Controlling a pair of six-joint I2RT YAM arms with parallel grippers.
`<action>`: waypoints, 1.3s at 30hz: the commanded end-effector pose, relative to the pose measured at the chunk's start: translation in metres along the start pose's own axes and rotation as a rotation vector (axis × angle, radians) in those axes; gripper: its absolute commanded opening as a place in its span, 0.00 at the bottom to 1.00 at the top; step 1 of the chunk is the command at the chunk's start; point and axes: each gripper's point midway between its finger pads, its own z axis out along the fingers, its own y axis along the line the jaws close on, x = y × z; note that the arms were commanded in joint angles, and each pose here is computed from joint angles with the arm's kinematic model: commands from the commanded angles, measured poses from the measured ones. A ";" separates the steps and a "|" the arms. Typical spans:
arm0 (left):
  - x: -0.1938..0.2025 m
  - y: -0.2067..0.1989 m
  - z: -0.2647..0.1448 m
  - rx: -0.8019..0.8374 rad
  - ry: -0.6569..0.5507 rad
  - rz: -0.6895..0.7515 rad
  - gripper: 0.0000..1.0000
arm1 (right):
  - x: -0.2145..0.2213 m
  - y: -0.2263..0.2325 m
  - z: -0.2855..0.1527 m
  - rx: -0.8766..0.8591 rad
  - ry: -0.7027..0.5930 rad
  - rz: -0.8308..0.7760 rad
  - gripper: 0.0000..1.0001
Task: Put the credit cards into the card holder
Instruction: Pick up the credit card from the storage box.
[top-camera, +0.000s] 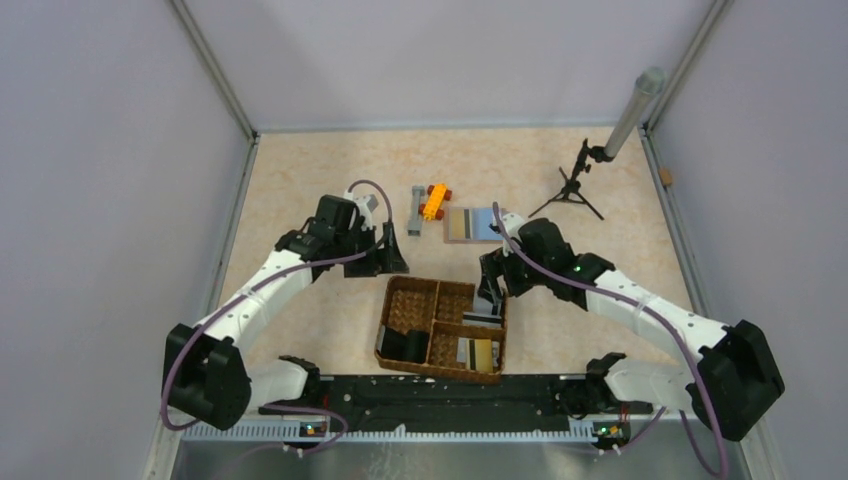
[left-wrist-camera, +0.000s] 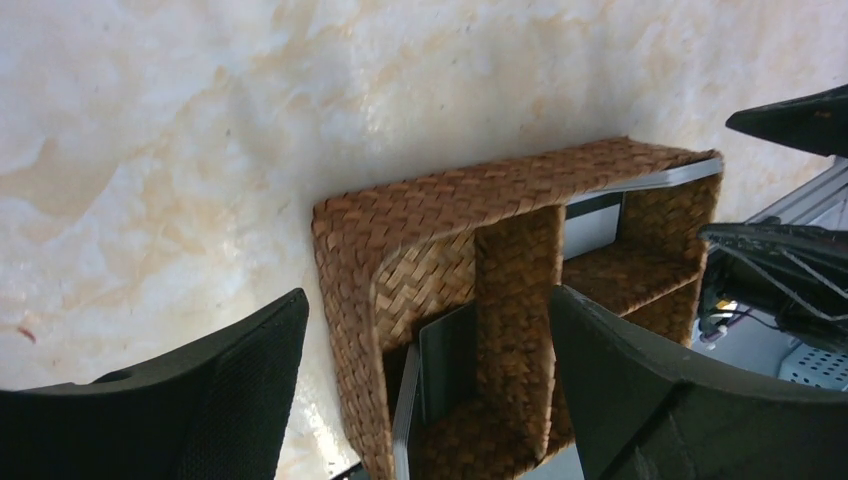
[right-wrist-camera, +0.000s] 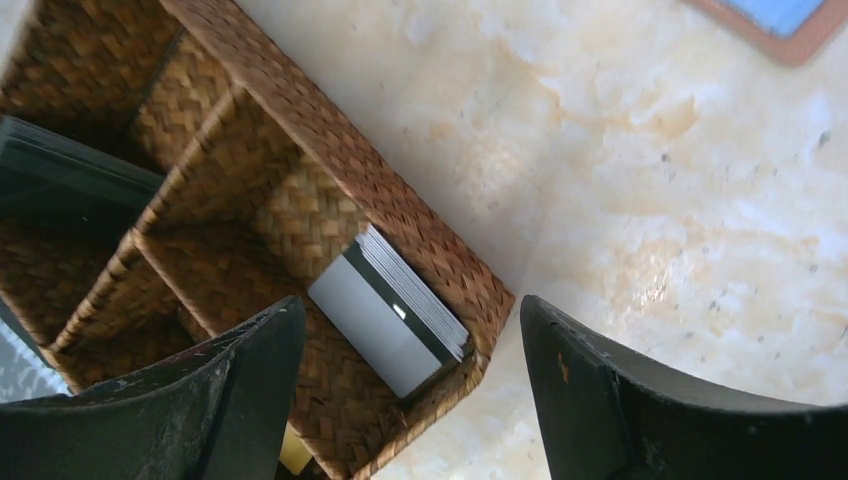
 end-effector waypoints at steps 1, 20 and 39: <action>0.033 0.016 -0.014 -0.065 0.089 -0.026 0.89 | 0.011 -0.006 0.000 0.051 0.010 0.020 0.78; 0.055 0.031 -0.005 -0.101 0.141 -0.057 0.75 | 0.026 -0.027 0.020 0.168 0.038 0.004 0.71; 0.057 0.033 -0.004 -0.104 0.156 -0.046 0.73 | -0.003 -0.026 0.003 0.227 -0.039 -0.026 0.63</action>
